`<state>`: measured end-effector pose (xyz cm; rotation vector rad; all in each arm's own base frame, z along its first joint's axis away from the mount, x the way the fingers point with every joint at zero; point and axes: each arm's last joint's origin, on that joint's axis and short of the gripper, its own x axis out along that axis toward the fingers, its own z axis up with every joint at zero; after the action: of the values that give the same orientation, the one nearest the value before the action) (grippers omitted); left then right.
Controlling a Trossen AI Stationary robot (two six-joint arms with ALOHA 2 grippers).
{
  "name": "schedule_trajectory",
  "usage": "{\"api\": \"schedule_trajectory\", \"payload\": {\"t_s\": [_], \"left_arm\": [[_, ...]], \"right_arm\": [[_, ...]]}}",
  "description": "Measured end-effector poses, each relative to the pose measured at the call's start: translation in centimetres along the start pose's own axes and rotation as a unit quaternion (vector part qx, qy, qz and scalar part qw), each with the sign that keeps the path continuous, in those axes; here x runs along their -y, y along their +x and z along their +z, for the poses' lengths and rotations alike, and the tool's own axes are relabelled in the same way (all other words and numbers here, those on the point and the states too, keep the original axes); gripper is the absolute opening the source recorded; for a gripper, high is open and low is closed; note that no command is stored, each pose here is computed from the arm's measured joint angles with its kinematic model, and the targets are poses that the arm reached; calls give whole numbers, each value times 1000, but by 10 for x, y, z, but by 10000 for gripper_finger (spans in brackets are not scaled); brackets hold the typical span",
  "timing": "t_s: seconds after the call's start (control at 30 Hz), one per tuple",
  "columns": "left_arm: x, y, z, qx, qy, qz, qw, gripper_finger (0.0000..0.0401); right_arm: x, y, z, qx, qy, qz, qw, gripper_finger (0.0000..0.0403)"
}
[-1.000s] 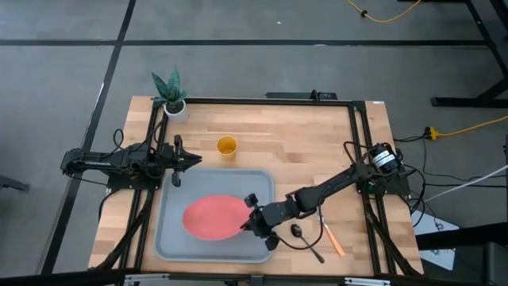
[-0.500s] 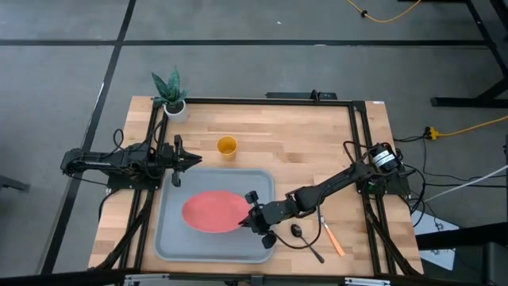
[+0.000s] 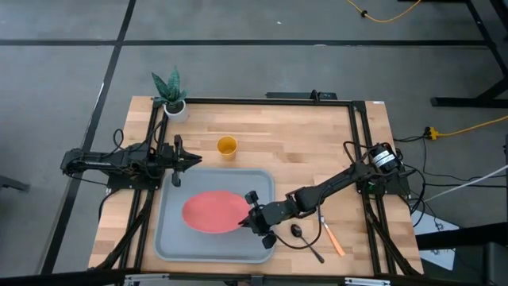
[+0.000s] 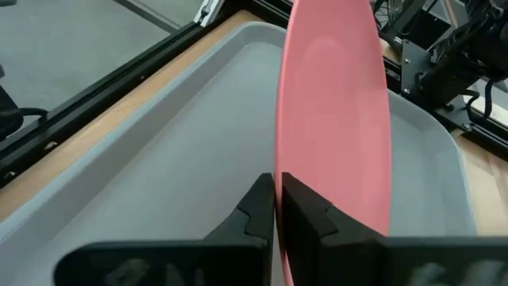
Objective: Pick and place plate/cup/fork/spoon on tray
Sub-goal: Put the pink plate on the grey tray
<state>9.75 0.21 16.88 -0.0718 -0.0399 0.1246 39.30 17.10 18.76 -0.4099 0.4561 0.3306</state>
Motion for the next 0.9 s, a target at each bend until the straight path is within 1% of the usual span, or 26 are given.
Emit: {"api": "schedule_trajectory", "payload": {"t_s": [0.13, 0.23, 0.3, 0.37, 0.47, 0.57, 0.63, 0.73, 0.9], "left_arm": [[0, 0, 0, 0, 0, 0, 1000, 41], [0, 0, 0, 0, 0, 0, 1000, 41], [0, 0, 0, 0, 0, 0, 1000, 41], [0, 0, 0, 0, 0, 0, 1000, 41], [0, 0, 0, 0, 0, 0, 1000, 41], [0, 0, 0, 0, 0, 0, 1000, 41], [0, 0, 0, 0, 0, 0, 1000, 41], [0, 0, 0, 0, 0, 0, 1000, 41], [0, 0, 0, 0, 0, 0, 1000, 41]], "right_arm": [[-2, 0, 1, 0, -3, -18, 1000, 20], [-2, -1, 5, 25, -5, 4, 1000, 20], [-3, -1, 6, 30, 1, 14, 999, 28], [-4, -1, 6, 34, 0, 30, 999, 51], [-5, -1, 6, 41, -10, 52, 998, 105], [-5, -1, 6, 41, -12, 52, 998, 154], [-5, -1, 6, 38, -11, 42, 998, 178], [-4, -1, 6, 34, -11, 29, 999, 198], [-3, -3, 8, 37, -6, 27, 999, 205]]}}
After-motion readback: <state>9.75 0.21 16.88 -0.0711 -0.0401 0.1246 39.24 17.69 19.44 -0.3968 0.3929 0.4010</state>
